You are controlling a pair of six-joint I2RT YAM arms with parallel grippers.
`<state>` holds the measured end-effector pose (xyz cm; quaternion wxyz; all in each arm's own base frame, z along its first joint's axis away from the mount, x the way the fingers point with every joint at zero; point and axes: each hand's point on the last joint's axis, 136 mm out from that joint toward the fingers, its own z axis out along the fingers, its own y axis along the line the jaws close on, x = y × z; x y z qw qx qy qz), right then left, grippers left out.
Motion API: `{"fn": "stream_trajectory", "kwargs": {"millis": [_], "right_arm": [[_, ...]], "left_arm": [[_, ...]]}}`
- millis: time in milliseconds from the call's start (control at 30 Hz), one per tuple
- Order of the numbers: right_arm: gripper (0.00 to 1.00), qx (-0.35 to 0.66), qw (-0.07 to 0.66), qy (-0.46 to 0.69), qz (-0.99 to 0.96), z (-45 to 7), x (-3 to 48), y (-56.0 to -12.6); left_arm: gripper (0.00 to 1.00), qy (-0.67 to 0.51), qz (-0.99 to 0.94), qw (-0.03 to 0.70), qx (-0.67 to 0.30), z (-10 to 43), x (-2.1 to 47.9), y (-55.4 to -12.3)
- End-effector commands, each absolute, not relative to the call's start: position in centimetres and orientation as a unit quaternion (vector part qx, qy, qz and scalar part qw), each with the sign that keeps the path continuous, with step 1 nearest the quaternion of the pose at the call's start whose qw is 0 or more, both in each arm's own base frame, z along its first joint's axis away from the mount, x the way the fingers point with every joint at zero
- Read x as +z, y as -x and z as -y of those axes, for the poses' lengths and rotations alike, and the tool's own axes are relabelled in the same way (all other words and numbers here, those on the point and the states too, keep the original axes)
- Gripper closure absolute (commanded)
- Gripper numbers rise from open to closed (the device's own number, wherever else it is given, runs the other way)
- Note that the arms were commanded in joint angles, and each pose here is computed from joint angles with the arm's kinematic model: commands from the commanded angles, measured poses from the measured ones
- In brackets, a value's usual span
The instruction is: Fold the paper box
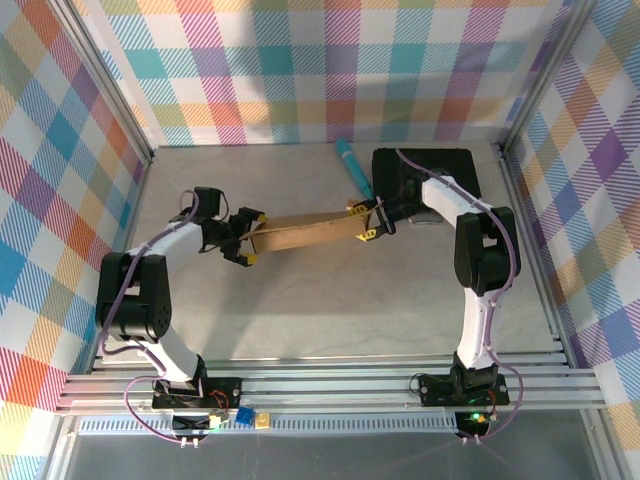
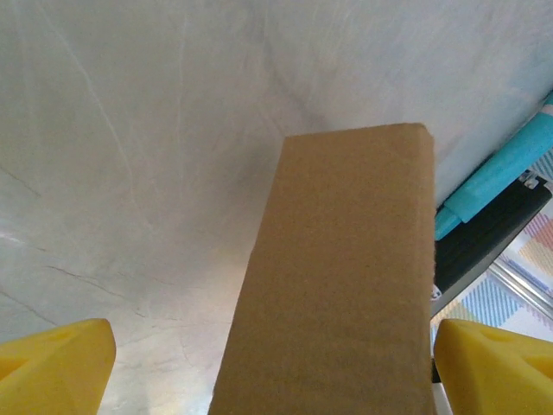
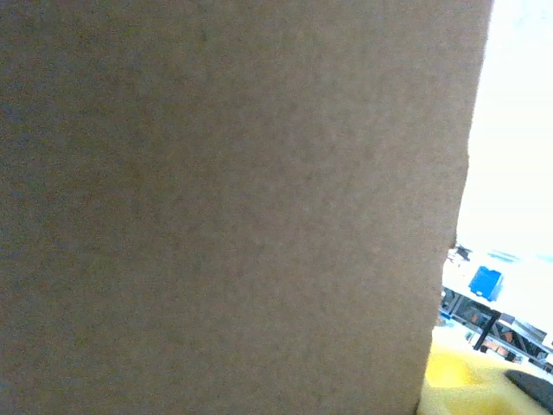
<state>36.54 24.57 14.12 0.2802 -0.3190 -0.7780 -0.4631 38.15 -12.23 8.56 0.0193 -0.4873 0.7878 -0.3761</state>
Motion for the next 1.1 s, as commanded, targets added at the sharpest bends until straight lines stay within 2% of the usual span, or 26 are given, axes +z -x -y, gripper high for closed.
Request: {"fn": "stream_trajectory", "kwargs": {"millis": [0,133,300,467,667,833,967,1067], "right_arm": [[0.53,-0.468,0.308,0.321,0.763,-24.5,14.4,-35.4],[0.51,-0.462,0.310,0.323,0.765,-24.4,13.6,-35.2],[0.46,-0.457,0.310,0.323,0.769,-24.4,12.8,-35.2],[0.42,-0.451,0.310,0.321,0.773,-24.3,12.0,-35.2],[0.29,-0.441,0.298,0.312,0.787,-24.1,11.6,-35.2],[0.22,-0.419,0.262,0.291,0.820,-23.2,12.3,-35.5],[0.13,-0.400,0.207,0.262,0.853,-21.9,13.7,-35.9],[0.11,-0.380,0.157,0.232,0.881,-20.7,15.3,-36.2]], "left_arm": [[0.06,0.504,-0.755,0.004,-0.420,13.5,9.2,-39.1],[0.12,0.515,-0.740,-0.001,-0.433,14.1,9.3,-39.3],[0.26,0.533,-0.718,-0.008,-0.449,14.9,9.3,-39.4],[0.33,0.535,-0.713,-0.017,-0.452,16.0,9.6,-39.3],[0.43,0.552,-0.711,-0.027,-0.435,15.8,9.6,-38.5],[0.51,0.576,-0.705,-0.034,-0.411,15.1,9.9,-37.4],[0.56,0.594,-0.707,-0.039,-0.382,14.2,10.0,-36.0],[0.60,0.610,-0.705,-0.051,-0.357,13.2,9.8,-34.7]]}}
